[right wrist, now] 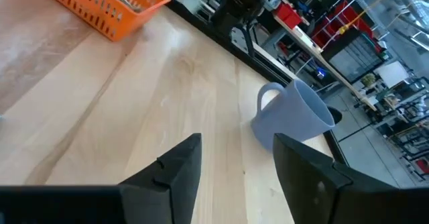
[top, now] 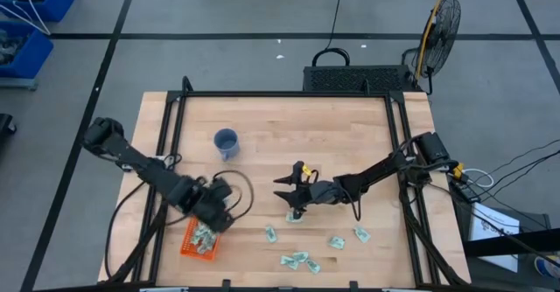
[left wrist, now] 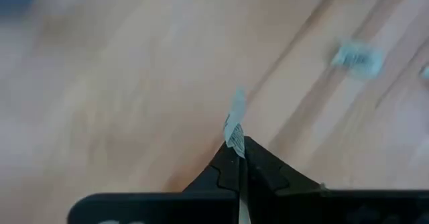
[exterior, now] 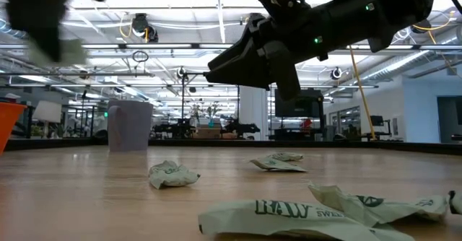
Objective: Pick and place Stevia / Truvia into bins
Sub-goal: Put the stevia packet into the orange bin
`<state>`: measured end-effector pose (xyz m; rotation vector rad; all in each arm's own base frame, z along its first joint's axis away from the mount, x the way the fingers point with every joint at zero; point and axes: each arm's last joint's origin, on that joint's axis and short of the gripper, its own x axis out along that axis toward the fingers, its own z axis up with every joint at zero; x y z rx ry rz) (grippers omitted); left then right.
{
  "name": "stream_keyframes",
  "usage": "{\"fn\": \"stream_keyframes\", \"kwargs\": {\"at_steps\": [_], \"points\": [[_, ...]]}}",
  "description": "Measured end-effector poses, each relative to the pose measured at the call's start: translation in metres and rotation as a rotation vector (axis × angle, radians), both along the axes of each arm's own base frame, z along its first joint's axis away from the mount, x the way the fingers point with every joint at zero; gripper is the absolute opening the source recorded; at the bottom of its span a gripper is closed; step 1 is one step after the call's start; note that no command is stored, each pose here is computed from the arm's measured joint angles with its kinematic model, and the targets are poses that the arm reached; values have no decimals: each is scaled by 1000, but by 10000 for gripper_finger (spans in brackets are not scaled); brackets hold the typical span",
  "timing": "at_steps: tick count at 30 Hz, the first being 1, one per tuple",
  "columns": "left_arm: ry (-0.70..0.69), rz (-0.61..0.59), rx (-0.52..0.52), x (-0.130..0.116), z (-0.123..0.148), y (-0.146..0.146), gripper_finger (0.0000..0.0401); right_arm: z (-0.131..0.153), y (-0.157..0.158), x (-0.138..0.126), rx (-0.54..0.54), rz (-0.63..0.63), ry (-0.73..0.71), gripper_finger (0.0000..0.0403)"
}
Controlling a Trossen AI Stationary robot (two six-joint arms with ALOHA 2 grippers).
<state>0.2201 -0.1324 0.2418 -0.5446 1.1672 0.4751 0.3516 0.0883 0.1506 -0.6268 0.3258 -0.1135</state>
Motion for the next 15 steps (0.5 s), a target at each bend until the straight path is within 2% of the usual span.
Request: {"fn": "stream_keyframes", "kwargs": {"at_steps": [10, 15], "points": [[131, 100, -164, -42, -15, -62, 6, 0, -11, 3, -65, -10, 12, 175], [160, 115, -253, -53, -25, -89, 28, 3, -16, 5, -87, -18, -12, 174]]}}
